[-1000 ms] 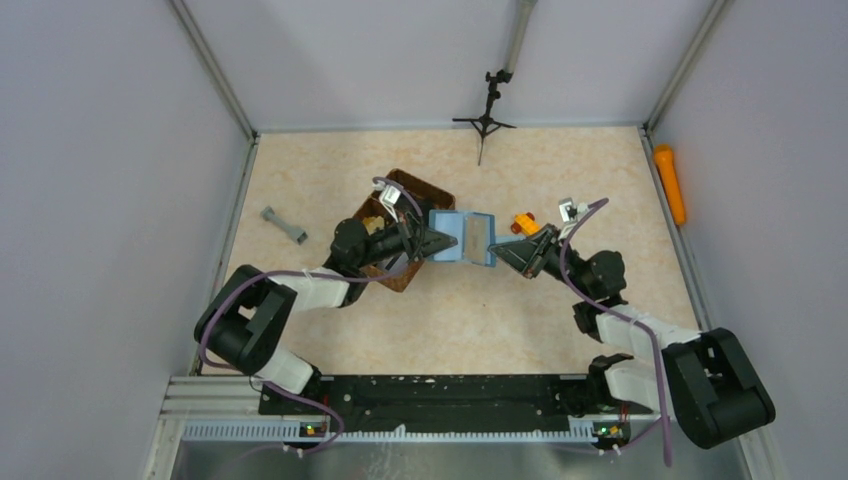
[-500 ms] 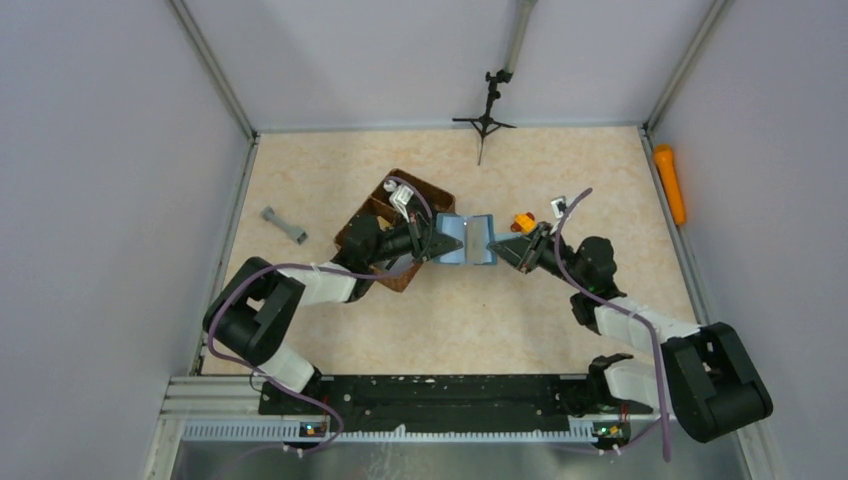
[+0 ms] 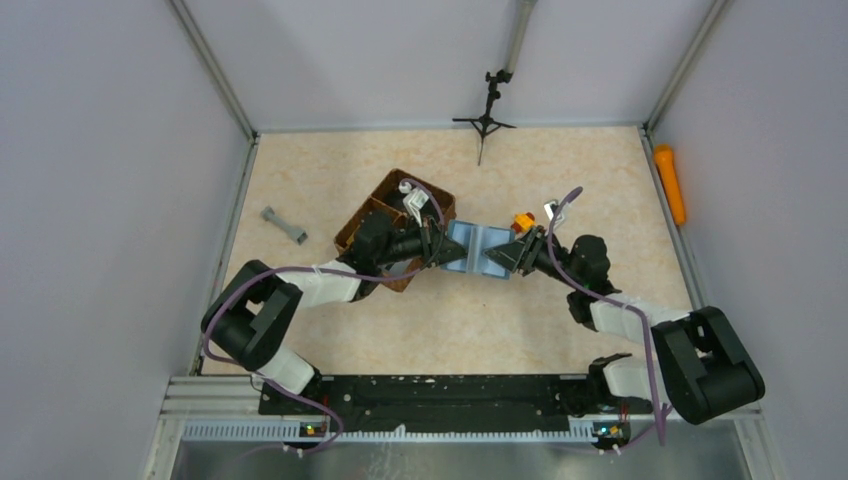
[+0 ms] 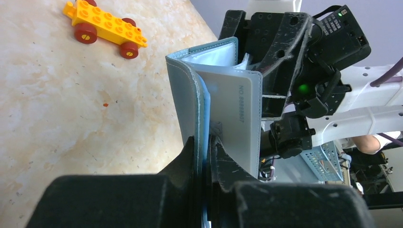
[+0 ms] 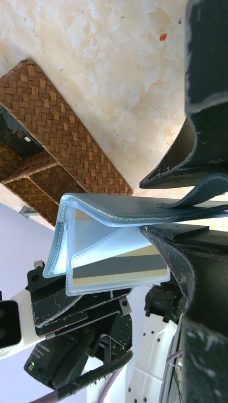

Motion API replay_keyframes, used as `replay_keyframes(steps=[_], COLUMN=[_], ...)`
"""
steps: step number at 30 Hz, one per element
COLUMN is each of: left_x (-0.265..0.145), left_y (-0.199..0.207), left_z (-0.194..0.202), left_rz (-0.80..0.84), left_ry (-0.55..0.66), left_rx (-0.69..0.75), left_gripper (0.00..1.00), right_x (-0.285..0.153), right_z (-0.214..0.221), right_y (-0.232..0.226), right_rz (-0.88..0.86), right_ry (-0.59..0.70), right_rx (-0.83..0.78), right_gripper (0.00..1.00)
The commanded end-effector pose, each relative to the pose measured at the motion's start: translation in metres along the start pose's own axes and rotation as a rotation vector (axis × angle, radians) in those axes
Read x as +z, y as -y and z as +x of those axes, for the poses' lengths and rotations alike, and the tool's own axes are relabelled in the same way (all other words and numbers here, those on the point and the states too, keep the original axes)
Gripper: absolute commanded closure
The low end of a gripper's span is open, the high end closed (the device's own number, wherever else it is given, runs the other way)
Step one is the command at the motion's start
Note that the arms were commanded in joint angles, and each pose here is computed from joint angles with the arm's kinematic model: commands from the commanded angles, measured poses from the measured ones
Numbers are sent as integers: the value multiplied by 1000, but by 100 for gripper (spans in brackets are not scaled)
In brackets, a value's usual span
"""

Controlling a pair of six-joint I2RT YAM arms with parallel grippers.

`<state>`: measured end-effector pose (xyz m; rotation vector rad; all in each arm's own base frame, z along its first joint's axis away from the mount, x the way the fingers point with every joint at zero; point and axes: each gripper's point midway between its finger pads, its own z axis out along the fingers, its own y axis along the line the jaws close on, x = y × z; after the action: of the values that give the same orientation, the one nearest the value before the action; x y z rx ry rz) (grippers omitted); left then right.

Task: Take the credit cards out of the card holder
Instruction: Remove the credit card from the card holder.

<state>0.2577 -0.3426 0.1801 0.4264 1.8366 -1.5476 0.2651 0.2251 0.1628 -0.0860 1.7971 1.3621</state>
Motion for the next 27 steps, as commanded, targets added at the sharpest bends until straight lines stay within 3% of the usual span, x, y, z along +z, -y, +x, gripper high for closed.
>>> replay_keyframes(steps=[1, 3, 16, 19, 27], left_x=[3, 4, 2, 1, 0], left_y=[23, 16, 3, -1, -6], left_z=[-22, -23, -25, -27, -28], left_rz=[51, 16, -23, -32, -24], left_ry=[41, 43, 55, 60, 64], left_rx=[76, 64, 7, -10, -48], left_gripper=[100, 100, 100, 100, 100], right_x=[5, 4, 3, 5, 7], right_z=[-20, -21, -23, -21, -18], right_y=[-19, -19, -19, -13, -12], right_rz=[-72, -67, -62, -33, -38], right_ry=[40, 44, 53, 40, 25], right_rx=[-58, -60, -64, -60, -48], right_gripper=[38, 29, 26, 16, 10])
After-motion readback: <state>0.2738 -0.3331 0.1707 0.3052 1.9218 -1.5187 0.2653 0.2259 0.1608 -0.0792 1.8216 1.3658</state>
